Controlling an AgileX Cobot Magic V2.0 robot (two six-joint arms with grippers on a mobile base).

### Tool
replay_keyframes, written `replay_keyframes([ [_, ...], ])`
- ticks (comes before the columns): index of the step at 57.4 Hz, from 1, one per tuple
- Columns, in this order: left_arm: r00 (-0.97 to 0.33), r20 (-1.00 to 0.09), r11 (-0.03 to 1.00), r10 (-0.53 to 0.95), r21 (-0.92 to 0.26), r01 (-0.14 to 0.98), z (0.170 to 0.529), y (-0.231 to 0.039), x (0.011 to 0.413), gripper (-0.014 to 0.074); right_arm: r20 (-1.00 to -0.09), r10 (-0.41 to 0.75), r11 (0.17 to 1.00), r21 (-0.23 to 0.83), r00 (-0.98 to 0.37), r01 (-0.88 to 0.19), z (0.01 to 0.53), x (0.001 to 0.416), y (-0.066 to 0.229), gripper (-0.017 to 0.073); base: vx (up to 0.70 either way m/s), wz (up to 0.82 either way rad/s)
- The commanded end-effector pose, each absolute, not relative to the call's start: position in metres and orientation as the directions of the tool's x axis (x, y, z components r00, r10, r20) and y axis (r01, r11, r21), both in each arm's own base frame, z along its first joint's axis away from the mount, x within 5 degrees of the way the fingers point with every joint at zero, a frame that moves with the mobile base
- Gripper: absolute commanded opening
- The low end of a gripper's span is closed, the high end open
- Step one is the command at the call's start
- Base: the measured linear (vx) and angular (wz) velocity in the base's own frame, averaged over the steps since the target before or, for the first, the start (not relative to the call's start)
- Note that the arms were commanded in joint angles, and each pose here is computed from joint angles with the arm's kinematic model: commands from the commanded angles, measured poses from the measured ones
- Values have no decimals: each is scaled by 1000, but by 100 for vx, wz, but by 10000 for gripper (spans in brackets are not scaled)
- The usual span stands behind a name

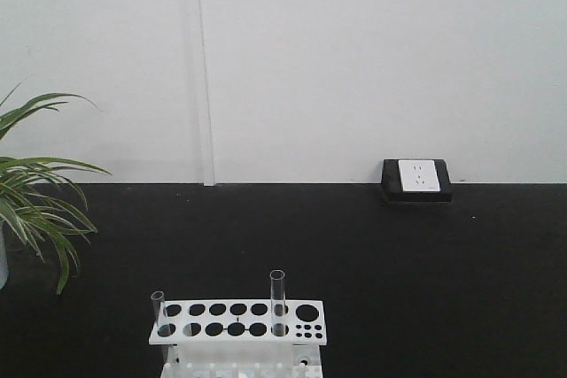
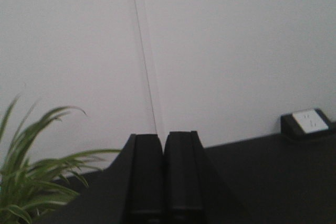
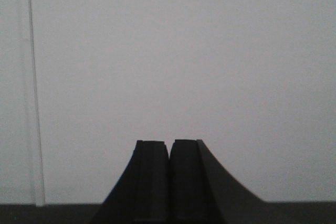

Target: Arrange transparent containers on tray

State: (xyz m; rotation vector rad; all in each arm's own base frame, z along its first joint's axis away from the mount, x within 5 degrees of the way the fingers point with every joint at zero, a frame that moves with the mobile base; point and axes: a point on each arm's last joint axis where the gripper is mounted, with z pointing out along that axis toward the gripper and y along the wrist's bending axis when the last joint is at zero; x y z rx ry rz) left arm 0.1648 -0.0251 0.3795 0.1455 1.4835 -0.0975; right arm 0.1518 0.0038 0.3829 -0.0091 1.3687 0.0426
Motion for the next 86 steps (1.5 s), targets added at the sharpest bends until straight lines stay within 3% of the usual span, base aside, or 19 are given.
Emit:
replay_keyframes([
  [1,151,-988,983,9,37,181,388,-31,185,-5,-970,27,999,19,240,-38,390,169,4,-8,0,0],
  [11,78,-997,982,17,32,186,372,-35,207,35,-986,26,999,21,163,-36,377,188,4,21,0,0],
  [19,51,-998,982,-29,-19,189,368,-35,211,125,-987,21,999,16,158,-36,376,189,4,113,0,0],
  [36,41,-999,982,-25,-17,188,366,-36,213,511,-987,21,999,16,158,-36,376,189,4,545,0,0],
  [44,46,-999,982,-25,-15,189,366,-36,213,587,-987,21,999,16,162,-36,376,189,4,674,0,0],
  [60,56,-998,980,-36,-24,197,363,-37,215,590,-970,138,990,127,202,-68,378,191,5,664,0,0],
  [78,47,-991,948,-129,-109,297,268,-41,185,553,-987,96,993,85,130,-88,330,190,8,557,0,0],
  [86,37,-995,914,-92,-69,399,241,-50,178,522,-988,82,993,69,130,-97,324,189,9,532,0,0],
])
